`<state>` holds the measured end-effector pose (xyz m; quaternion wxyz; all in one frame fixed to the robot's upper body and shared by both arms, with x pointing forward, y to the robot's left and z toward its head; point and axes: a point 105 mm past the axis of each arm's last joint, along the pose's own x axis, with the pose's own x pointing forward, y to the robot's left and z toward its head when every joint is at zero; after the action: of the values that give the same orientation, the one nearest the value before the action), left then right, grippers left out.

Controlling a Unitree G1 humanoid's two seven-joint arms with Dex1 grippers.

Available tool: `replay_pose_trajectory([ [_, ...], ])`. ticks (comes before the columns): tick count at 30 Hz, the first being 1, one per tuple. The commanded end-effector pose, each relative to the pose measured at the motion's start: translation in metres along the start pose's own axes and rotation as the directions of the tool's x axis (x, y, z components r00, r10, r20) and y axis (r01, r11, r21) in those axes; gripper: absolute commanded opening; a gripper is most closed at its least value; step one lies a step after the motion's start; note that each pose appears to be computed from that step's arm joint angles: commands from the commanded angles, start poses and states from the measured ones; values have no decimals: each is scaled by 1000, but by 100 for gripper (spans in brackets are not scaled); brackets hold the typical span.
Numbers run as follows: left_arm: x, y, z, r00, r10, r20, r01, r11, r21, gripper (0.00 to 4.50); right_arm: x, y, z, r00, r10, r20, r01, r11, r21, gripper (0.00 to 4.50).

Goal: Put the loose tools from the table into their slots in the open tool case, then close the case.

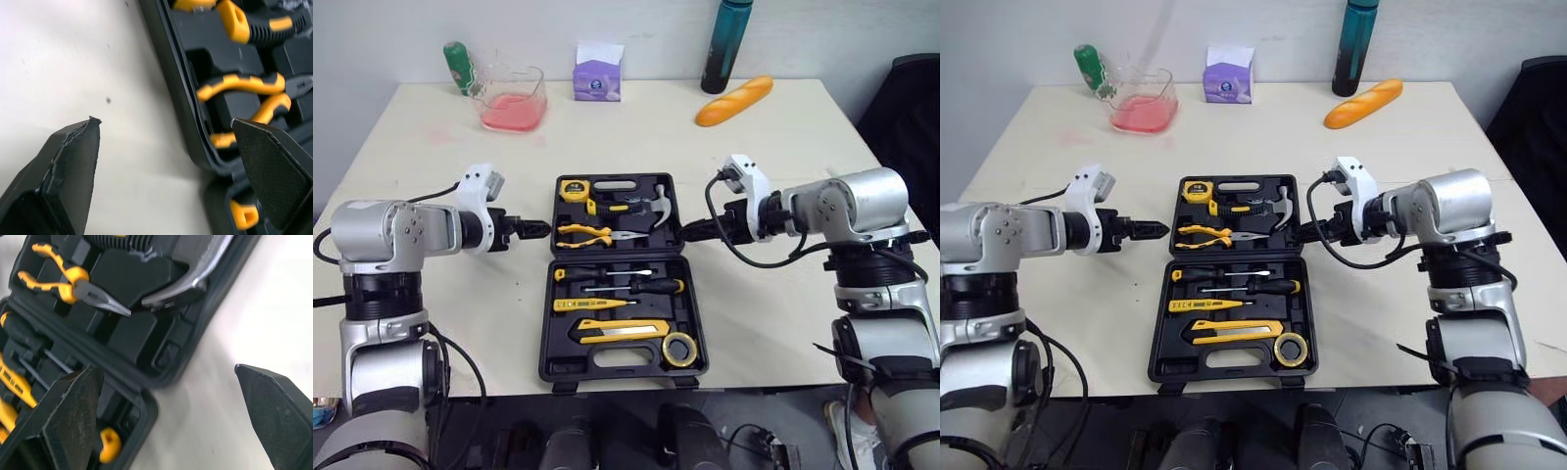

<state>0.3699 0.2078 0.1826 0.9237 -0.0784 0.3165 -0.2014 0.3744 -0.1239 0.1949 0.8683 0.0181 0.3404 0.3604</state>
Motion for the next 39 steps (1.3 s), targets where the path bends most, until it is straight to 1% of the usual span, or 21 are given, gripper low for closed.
replay_pose_trajectory([
  [1, 2, -2, 10, 1000, 0, 26, -1, 1000, 17, 450, 1, 2, 13, 999, -29, 37, 30, 999, -18, 446],
  [5, 9, -1, 5, 1000, 5, -7, -5, 1000, 23, 450, 5, 3, 15, 998, -34, 44, 35, 999, -17, 446],
  [12, 22, 0, 5, 1000, 22, -10, -22, 999, 31, 450, 13, 3, 19, 996, -62, 61, 64, 998, -26, 446],
  [22, 27, 3, 3, 998, 54, -26, -52, 997, 58, 450, 16, -4, 17, 992, -113, 57, 115, 993, -32, 446],
  [26, 29, 1, 6, 999, 52, -1, -52, 997, 62, 450, 21, -10, 15, 987, -152, 44, 153, 988, -7, 446],
  [31, 32, -1, 4, 999, 50, -10, -49, 996, 70, 450, 26, -12, 11, 985, -169, 23, 170, 985, -20, 446],
  [36, 33, 0, 3, 998, 56, -12, -55, 995, 80, 450, 35, -16, 6, 983, -183, 4, 183, 983, 9, 446],
  [38, 34, -2, 2, 999, 50, -17, -49, 996, 81, 450, 36, -18, 3, 982, -186, -12, 186, 982, 30, 395],
  [39, 34, -2, 1, 999, 49, -19, -47, 996, 82, 450, 37, -19, 1, 982, -188, -20, 189, 981, 37, 361],
])
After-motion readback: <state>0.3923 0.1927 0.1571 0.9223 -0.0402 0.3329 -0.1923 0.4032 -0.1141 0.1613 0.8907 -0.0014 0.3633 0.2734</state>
